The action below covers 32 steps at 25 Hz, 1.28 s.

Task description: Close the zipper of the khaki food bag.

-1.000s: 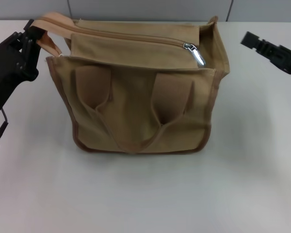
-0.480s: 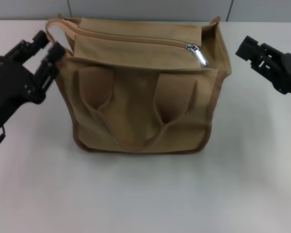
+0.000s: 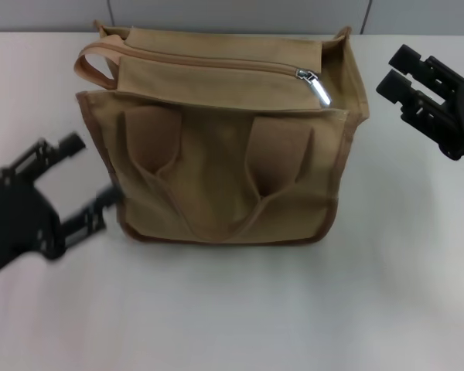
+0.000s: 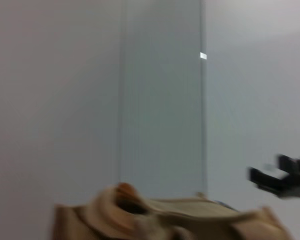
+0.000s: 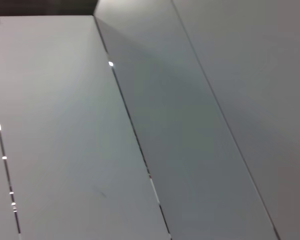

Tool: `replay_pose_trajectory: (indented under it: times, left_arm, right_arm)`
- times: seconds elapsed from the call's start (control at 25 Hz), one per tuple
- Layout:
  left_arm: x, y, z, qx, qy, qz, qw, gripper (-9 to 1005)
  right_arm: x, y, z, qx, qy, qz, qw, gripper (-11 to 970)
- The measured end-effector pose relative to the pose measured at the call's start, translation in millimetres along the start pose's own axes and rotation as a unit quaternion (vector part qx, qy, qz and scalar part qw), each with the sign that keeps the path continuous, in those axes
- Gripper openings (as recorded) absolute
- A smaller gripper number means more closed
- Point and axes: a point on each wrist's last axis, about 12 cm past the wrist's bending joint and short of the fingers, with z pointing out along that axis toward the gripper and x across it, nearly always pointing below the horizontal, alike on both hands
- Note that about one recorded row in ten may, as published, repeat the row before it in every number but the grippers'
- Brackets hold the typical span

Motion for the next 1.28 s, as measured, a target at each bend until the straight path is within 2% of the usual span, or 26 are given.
replay_pose_trajectory:
  times: [0.04, 0.16, 0.28, 0.56, 0.76, 0.96, 1.28]
  left_arm:
    - [-1, -4.3, -4, 0.022, 0.009, -0.001, 1.0, 690]
    - [-3, -12.7, -12, 0.084, 0.038, -0.028, 0.995, 746]
    - [-2, -13.8, -12, 0.097, 0.047, -0.038, 0.993, 802]
    - [1, -12.9, 3, 0.157, 0.077, -0.047, 0.983, 802]
    - [3, -11.1, 11, 0.211, 0.115, -0.045, 0.97, 802]
    - [5, -10.6, 13, 0.24, 0.143, -0.042, 0.959, 802]
    - [4, -8.3, 18, 0.258, 0.155, -0.035, 0.953, 802]
  right_arm:
    - [0, 1.8, -1, -0.005, -0.003, -0.007, 1.0, 642]
    - [1, 9.2, -8, -0.022, -0.004, -0.036, 0.999, 648]
    - [5, 12.3, -8, -0.035, 0.014, -0.048, 0.998, 666]
    - [31, 29.2, -14, -0.093, 0.091, -0.097, 0.987, 766]
    - [45, 38.5, -19, -0.153, 0.157, -0.097, 0.971, 808]
    - [48, 38.2, -18, -0.175, 0.185, -0.095, 0.962, 806]
    - [45, 31.4, -5, -0.213, 0.226, -0.091, 0.946, 804]
